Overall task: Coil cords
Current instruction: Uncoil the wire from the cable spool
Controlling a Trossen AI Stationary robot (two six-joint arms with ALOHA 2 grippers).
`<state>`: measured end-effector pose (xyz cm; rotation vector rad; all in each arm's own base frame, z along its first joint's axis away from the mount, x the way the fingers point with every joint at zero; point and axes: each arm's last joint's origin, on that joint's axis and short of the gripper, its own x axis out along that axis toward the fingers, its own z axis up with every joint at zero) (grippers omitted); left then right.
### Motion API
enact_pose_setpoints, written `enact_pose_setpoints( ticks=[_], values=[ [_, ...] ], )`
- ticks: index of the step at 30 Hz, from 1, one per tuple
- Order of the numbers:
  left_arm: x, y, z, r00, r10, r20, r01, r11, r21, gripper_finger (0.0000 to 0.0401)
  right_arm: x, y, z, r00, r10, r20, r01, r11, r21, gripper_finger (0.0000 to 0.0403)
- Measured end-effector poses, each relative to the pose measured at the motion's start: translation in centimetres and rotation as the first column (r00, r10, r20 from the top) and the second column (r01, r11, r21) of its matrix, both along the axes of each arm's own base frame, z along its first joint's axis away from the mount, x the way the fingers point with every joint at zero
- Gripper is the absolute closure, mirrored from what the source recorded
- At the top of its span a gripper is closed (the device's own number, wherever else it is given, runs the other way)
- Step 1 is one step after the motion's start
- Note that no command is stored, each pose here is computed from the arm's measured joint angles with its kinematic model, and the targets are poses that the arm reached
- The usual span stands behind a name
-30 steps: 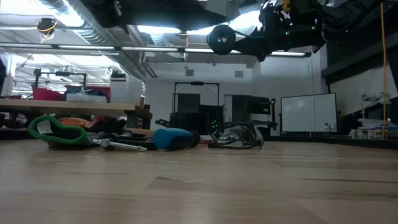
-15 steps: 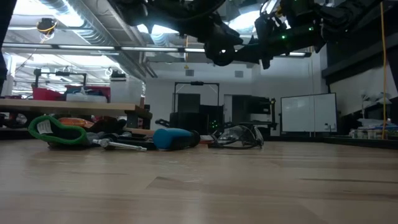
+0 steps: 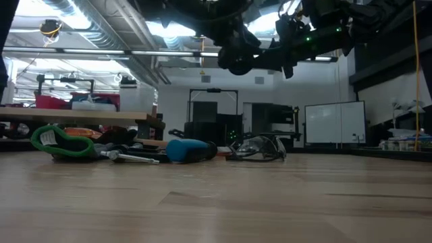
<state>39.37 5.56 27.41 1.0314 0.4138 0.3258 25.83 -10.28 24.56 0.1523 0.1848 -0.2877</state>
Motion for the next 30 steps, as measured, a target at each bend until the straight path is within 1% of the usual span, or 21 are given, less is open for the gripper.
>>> enact_pose_setpoints(
  ticks=[8, 20, 24, 30],
  values=[
    [0.1, 0.0, 0.2, 1.000, -0.002, -0.012, 0.003, 1.000, 0.018, 0.0270, 0.0, 0.0, 0.1, 1.000, 0.002, 0.016, -0.003, 0.999, 0.032, 0.0402],
    [0.1, 0.0, 0.1, 1.000, -0.009, -0.015, 0.009, 1.000, 0.015, 0.0271, 0.6, 1.6, 0.0, 1.000, 0.024, 0.009, -0.025, 0.999, 0.026, 0.0402],
    [0.1, -0.3, 0.2, 1.000, -0.014, -0.012, 0.014, 1.000, 0.016, 0.0292, 0.7, 1.7, 0.0, 0.999, 0.031, 0.015, -0.032, 0.999, 0.021, 0.0402],
    [0.1, -0.5, 0.2, 1.000, -0.017, -0.010, 0.017, 1.000, 0.018, 0.0350, 0.7, 1.7, 0.1, 0.999, 0.040, 0.027, -0.040, 0.999, 0.015, 0.0402]
  ],
)
